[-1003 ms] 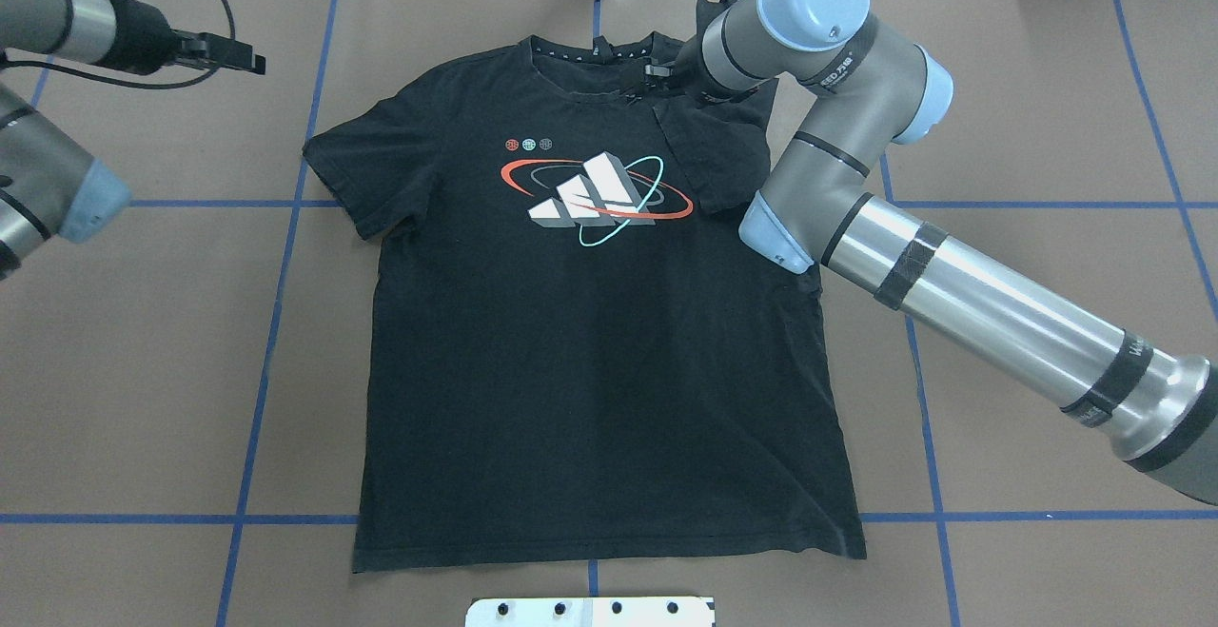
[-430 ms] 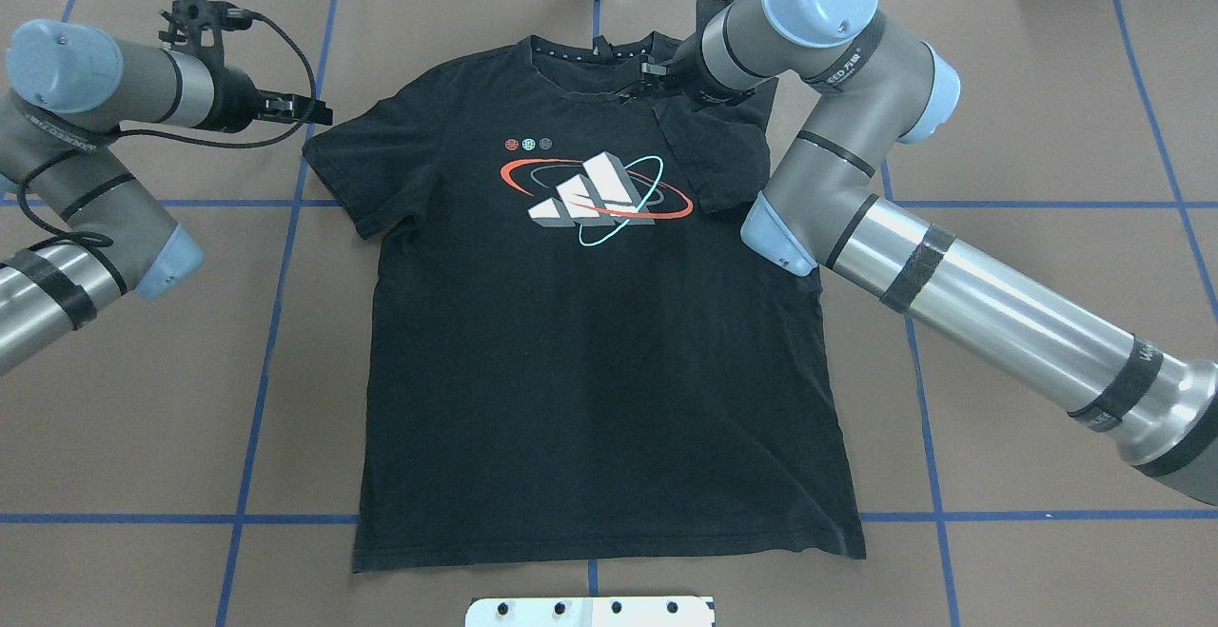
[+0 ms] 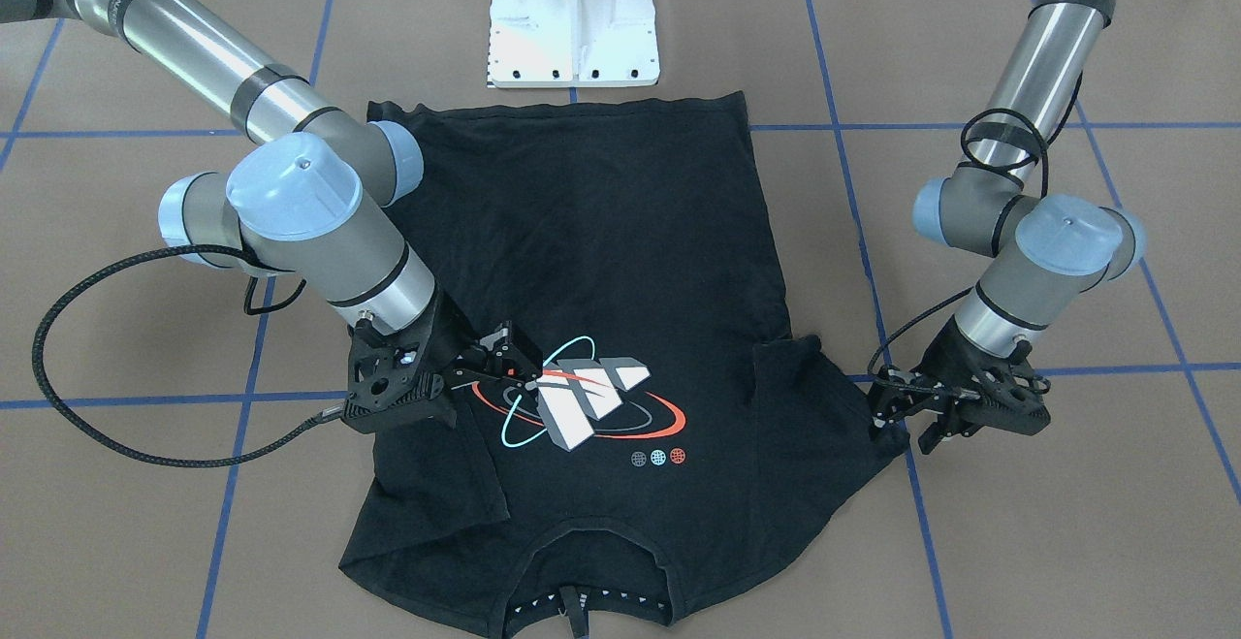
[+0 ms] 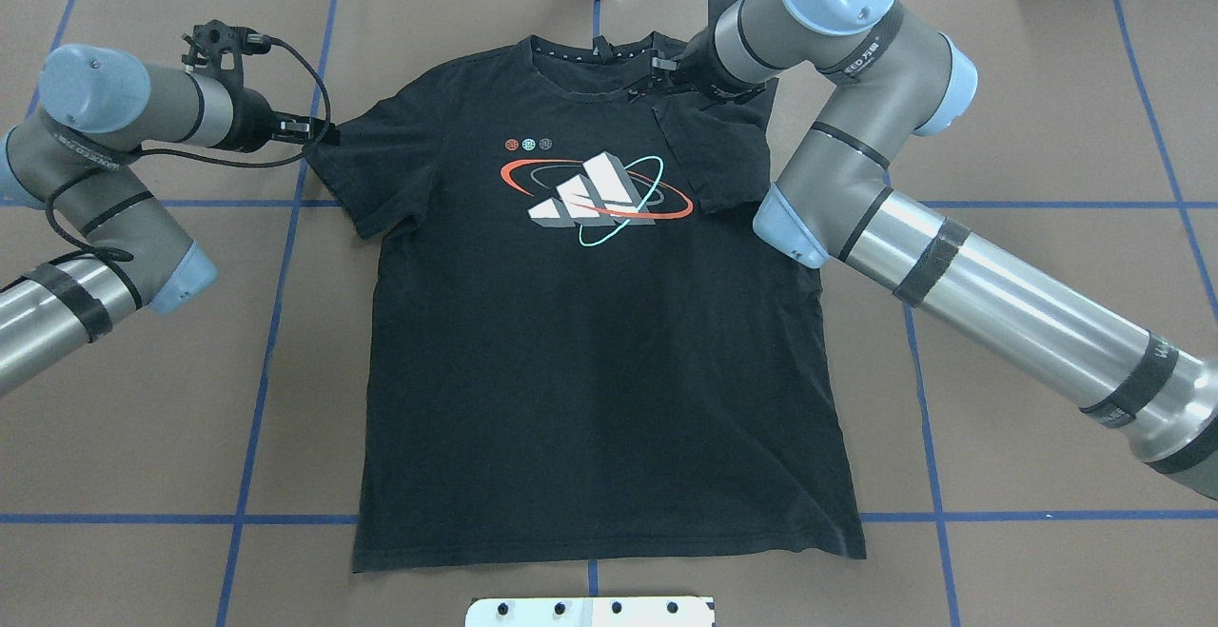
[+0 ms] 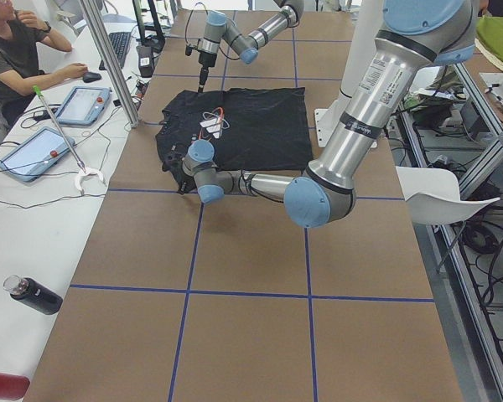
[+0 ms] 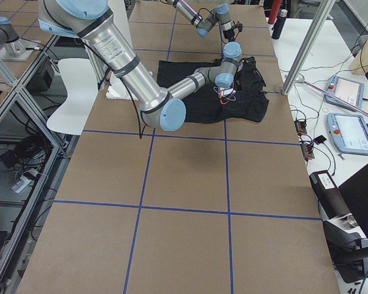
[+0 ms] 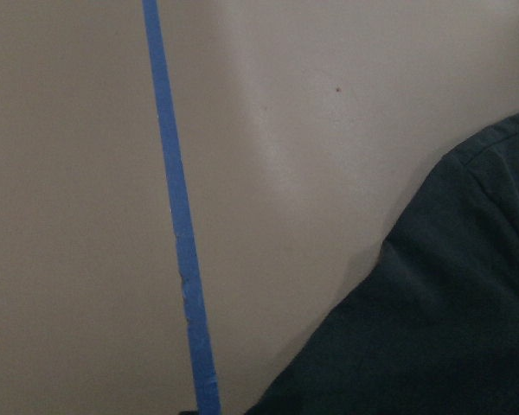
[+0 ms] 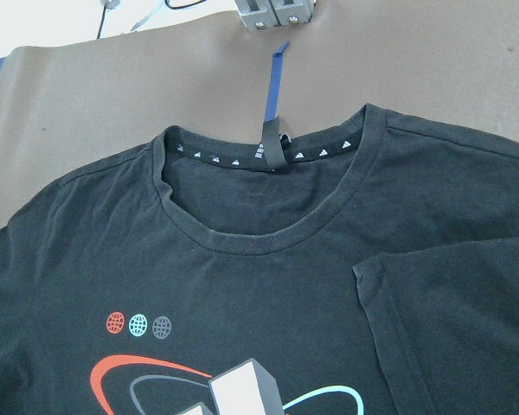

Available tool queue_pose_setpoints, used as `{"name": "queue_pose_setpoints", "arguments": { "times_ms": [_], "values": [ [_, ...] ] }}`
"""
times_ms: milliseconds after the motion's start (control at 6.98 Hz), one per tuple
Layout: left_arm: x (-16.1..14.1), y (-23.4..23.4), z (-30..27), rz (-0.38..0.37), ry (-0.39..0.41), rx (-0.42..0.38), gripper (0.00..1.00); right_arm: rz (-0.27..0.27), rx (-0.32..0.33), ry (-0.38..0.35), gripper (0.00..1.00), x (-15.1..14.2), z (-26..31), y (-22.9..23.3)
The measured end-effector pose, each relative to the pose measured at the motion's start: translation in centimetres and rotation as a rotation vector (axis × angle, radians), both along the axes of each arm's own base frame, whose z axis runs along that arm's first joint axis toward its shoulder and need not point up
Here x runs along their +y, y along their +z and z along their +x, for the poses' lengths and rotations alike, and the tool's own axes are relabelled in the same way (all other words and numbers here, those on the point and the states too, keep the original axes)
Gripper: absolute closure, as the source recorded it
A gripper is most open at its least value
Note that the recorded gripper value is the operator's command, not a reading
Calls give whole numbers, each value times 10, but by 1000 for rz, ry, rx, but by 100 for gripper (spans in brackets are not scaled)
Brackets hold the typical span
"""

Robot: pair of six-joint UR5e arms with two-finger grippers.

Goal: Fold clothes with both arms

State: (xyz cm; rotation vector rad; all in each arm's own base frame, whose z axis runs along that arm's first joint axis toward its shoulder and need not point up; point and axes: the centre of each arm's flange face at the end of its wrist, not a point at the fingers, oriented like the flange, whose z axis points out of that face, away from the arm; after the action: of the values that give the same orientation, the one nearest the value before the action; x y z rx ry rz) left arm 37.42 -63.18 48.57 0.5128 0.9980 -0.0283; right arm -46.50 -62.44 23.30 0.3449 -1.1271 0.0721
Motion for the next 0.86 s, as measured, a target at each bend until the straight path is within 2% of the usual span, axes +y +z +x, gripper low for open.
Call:
{"name": "queue_pose_setpoints", "arguments": {
  "times_ms": [430,716,860],
  "values": [
    [-2,2,3,-1,4,-7,48,-32,-7,-35,0,14,29,13],
    [-2,2,2,-2,4,-8,61,-52,-1,-46,0,22,41,4],
    [-2,3,2,-1,5,-9,62,-56,1,-45,0,23,43,3]
  ]
}}
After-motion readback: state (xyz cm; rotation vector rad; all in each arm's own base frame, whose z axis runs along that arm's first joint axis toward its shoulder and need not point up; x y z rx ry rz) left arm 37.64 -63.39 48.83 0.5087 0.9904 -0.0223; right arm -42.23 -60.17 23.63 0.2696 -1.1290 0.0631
